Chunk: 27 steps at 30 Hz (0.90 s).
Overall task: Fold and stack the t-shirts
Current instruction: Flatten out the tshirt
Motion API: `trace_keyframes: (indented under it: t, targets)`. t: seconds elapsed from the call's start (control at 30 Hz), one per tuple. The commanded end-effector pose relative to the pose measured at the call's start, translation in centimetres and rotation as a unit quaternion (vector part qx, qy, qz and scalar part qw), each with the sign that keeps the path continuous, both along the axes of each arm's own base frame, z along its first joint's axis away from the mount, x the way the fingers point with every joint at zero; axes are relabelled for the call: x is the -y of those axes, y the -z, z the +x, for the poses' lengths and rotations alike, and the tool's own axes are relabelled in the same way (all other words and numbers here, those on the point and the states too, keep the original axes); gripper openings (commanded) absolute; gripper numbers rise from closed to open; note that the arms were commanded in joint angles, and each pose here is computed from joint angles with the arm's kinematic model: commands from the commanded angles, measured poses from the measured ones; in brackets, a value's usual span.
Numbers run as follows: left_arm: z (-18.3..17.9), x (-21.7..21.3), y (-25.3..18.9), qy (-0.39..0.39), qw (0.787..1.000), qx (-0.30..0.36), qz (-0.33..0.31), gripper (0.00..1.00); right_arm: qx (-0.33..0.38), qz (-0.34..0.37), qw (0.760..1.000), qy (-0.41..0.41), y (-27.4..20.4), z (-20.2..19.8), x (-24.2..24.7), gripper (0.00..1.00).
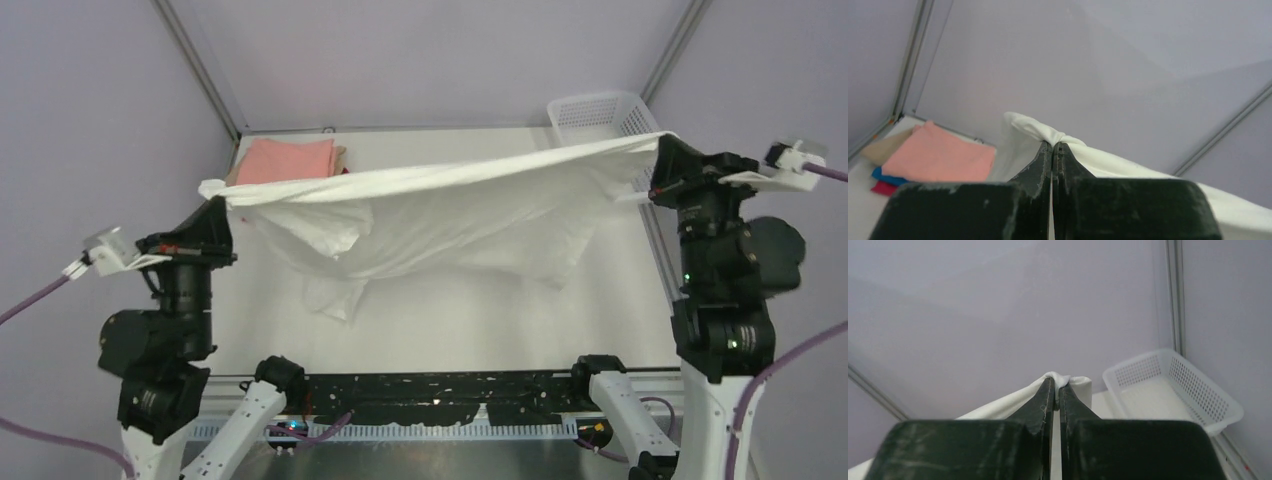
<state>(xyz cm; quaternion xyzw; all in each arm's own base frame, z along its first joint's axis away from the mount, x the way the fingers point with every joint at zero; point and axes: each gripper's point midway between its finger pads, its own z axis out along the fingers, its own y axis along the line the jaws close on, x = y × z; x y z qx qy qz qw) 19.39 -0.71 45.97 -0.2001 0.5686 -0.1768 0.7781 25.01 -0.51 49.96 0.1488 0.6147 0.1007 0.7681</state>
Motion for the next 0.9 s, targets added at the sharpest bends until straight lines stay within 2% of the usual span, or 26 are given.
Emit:
trace_keyframes:
  t: [0.0, 0.2, 0.33, 0.43, 0.53, 0.63, 0.77, 0.87]
  targets:
    - [-5.6, -1.0, -5.6, 0.022, 0.995, 0.094, 0.023, 0.0, 0.069, -0.024, 0.996, 0.048, -5.1, -6.6, 1.6, 0.06]
    - [-12.4, -0.7, -10.2, 0.085, 0.978, 0.187, 0.035, 0.0, 0.154, -0.038, 0.986, 0.049, -9.3, -14.7, 1.3, 0.06]
    - [-14.5, -0.7, -11.3, 0.102, 0.972, 0.208, 0.04, 0.0, 0.185, -0.04, 0.98, 0.055, -10.2, -18.1, 1.4, 0.06]
    - [-15.0, -0.4, -11.5, 0.113, 0.969, 0.214, 0.042, 0.0, 0.181, -0.043, 0.98, 0.069, -10.1, -18.7, 1.9, 0.06]
    - [-13.8, 0.0, -11.0, 0.115, 0.972, 0.202, 0.042, 0.0, 0.159, -0.042, 0.982, 0.088, -9.3, -17.6, 2.7, 0.05]
    - [-11.0, 0.8, -9.8, 0.111, 0.978, 0.173, 0.041, 0.0, 0.121, -0.041, 0.987, 0.094, -7.6, -14.7, 3.0, 0.05]
    - [-4.7, 1.7, -6.1, 0.083, 0.991, 0.102, 0.031, 0.0, 0.064, -0.024, 0.993, 0.099, -4.0, -8.2, 3.4, 0.05]
    - [0.7, 2.0, -0.5, 0.043, 0.999, 0.014, 0.027, 0.0, 0.0, -0.011, 0.994, 0.106, 1.0, -2.9, 3.8, 0.06]
